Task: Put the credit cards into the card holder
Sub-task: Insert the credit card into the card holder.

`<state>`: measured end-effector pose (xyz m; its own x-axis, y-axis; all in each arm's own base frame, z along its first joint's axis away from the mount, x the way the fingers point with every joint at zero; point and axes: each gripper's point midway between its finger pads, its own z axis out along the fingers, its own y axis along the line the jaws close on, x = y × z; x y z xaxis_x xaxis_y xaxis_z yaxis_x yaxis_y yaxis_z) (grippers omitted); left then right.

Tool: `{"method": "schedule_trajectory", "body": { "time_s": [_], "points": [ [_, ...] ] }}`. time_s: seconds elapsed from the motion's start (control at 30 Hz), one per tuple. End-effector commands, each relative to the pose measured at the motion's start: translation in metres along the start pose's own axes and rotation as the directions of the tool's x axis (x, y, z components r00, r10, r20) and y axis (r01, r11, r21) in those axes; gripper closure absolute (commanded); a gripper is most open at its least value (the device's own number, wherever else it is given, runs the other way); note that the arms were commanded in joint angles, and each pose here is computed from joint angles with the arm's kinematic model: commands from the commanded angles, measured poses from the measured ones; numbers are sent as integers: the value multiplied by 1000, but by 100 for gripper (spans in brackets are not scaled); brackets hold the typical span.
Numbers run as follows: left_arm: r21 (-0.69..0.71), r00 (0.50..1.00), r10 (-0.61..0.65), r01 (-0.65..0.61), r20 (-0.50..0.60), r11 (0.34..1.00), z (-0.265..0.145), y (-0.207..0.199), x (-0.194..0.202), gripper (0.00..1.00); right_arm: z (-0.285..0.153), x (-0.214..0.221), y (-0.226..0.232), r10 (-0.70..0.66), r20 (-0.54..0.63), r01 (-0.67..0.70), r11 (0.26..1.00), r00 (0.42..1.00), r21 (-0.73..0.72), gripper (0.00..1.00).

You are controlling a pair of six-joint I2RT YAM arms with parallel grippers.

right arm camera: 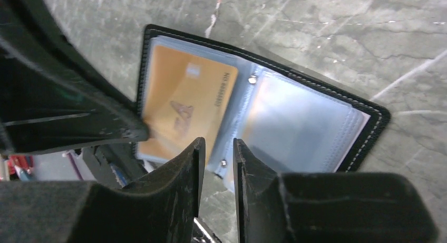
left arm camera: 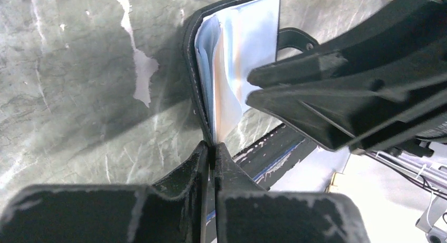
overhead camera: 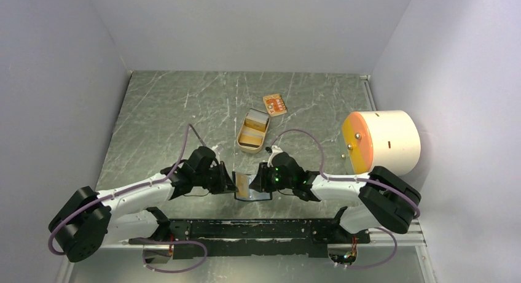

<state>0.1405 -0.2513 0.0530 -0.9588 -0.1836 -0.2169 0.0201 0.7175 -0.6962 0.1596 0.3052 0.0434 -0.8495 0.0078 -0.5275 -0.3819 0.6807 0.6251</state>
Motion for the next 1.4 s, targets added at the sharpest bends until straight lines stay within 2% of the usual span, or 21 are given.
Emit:
{"method": "schedule_trajectory", "body": {
  "time_s": [0.0, 0.23, 0.3, 0.43, 0.73, 0.97, 1.1, 1.37],
  "points": [
    [18, 998, 53, -52, -31, 998, -13, -17, -1, 89, 6, -5, -9, -31, 6, 30, 999, 1000, 44, 71],
    [150, 997, 72, -68, -19, 986, -9, -38, -2, 75, 18, 1, -10, -20, -14, 20, 999, 1000, 25, 78],
    [186, 997, 71, -68, -12, 980, -7, -42, -2, 75, 18, 2, -11, -17, -14, 17, 1000, 1000, 24, 78],
    [164, 998, 58, -56, -6, 985, -2, -35, -2, 82, 15, 6, -17, -12, -8, 12, 999, 1000, 33, 78],
    [141, 999, 51, -48, -17, 989, 6, -27, -1, 84, 15, 9, -17, -1, -11, 1, 1000, 1000, 22, 78],
    [78, 999, 52, -52, 1, 996, 6, -16, -4, 78, 13, 8, -19, -3, -2, 3, 999, 1000, 33, 78],
    [89, 999, 52, -51, -13, 995, 9, -19, -3, 70, 12, 6, -20, -8, 3, 8, 999, 1000, 43, 78],
    [127, 999, 49, -50, 12, 991, 5, -25, -5, 69, 10, 10, -23, -6, 1, 6, 999, 1000, 50, 78]
  ]
}}
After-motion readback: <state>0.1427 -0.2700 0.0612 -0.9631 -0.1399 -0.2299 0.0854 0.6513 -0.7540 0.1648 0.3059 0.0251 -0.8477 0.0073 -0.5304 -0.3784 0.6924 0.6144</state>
